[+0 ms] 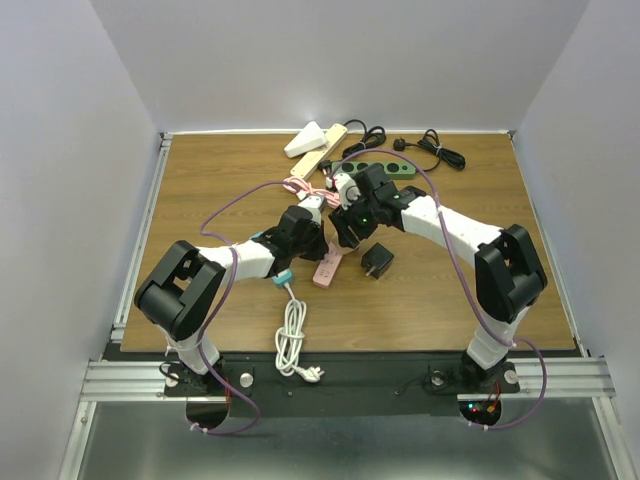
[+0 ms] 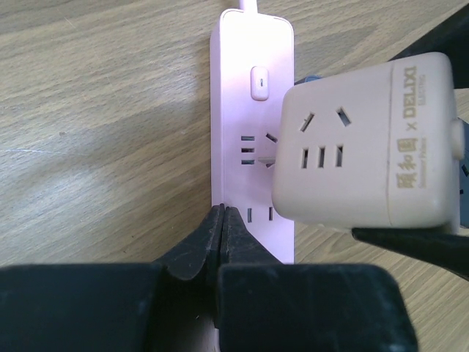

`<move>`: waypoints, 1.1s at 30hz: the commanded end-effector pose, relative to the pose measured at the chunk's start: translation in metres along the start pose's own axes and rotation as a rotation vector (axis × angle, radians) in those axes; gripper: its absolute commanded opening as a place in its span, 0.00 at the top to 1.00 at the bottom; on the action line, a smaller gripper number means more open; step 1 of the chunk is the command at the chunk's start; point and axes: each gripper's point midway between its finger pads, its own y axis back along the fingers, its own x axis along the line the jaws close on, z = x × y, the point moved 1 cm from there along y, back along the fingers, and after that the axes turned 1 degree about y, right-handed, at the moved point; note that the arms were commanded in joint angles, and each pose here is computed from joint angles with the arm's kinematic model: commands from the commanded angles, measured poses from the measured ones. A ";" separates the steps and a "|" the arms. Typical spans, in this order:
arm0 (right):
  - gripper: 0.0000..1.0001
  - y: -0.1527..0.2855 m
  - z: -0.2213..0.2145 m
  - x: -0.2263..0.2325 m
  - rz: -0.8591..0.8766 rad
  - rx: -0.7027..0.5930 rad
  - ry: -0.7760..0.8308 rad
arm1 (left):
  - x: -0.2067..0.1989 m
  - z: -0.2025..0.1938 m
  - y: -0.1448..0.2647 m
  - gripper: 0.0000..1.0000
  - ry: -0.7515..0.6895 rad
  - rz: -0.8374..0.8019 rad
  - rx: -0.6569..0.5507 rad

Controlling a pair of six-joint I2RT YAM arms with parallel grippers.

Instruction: Insert the plug

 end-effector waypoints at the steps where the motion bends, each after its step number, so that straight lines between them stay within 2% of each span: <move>1: 1.00 0.005 0.022 -0.006 -0.025 -0.046 0.040 | 0.010 -0.035 -0.001 0.94 -0.019 0.028 0.124; 33: 1.00 -0.008 0.003 -0.007 0.004 0.094 0.145 | 0.007 -0.032 -0.002 0.97 -0.079 0.008 0.146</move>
